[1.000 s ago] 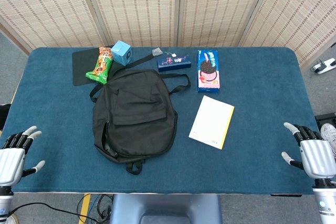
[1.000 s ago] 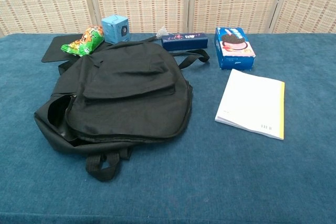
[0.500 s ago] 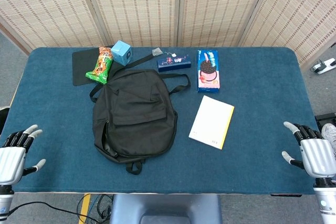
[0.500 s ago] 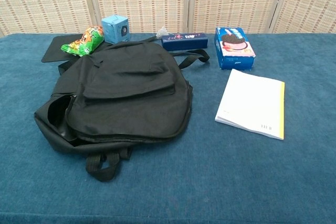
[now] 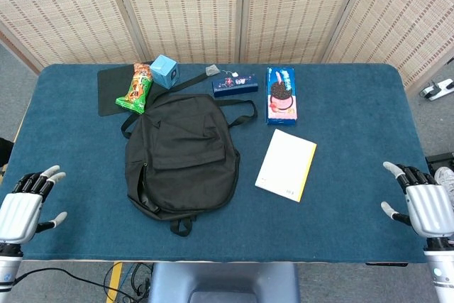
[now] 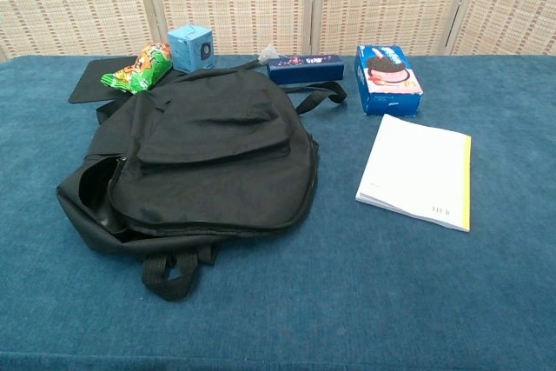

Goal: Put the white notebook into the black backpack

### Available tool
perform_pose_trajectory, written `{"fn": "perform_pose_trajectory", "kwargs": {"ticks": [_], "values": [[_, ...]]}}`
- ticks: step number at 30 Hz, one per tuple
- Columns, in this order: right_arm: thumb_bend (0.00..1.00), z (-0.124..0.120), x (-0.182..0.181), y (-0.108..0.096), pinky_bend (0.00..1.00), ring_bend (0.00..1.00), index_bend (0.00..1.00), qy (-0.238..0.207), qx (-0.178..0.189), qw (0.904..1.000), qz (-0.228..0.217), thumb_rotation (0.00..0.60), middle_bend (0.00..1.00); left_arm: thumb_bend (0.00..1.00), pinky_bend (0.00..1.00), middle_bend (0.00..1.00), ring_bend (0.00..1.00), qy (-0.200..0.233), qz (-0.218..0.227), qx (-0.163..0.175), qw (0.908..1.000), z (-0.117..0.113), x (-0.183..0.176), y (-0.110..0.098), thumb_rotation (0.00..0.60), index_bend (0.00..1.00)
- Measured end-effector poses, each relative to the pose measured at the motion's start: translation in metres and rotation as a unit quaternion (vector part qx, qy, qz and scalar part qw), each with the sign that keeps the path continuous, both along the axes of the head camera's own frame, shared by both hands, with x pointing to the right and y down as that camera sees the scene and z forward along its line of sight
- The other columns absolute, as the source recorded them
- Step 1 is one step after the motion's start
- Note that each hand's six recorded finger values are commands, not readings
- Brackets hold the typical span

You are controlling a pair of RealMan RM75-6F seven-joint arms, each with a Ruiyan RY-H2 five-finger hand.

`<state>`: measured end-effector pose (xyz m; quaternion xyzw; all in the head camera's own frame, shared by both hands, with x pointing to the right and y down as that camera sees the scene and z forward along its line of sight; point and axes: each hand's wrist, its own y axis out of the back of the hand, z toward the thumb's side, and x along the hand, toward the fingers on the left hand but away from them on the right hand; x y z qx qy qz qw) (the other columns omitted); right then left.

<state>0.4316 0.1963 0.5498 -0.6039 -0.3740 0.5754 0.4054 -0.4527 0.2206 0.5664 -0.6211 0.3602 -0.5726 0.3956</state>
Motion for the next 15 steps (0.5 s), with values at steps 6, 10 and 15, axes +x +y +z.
{"fn": "perform_pose_trajectory", "kwargs": {"ticks": [6, 10, 15], "values": [[0.15, 0.004, -0.002, -0.002, 0.33, 0.23, 0.21, 0.001, -0.008, 0.9999, -0.009, 0.600, 0.27, 0.12, 0.16, 0.18, 0.19, 0.005, -0.001, 0.000, 1.0000, 0.002, 0.001, 0.000, 0.600, 0.27], [0.15, 0.012, -0.008, -0.008, 0.33, 0.23, 0.21, 0.002, -0.020, 0.9994, -0.028, 0.600, 0.27, 0.12, 0.16, 0.18, 0.19, 0.008, -0.001, 0.002, 1.0000, 0.002, 0.002, 0.000, 0.600, 0.27], [0.14, 0.032, -0.023, -0.019, 0.33, 0.23, 0.21, 0.001, -0.043, 0.9967, -0.068, 0.600, 0.27, 0.12, 0.16, 0.18, 0.19, 0.011, -0.002, 0.004, 0.9999, 0.001, 0.002, 0.002, 0.600, 0.27]]}}
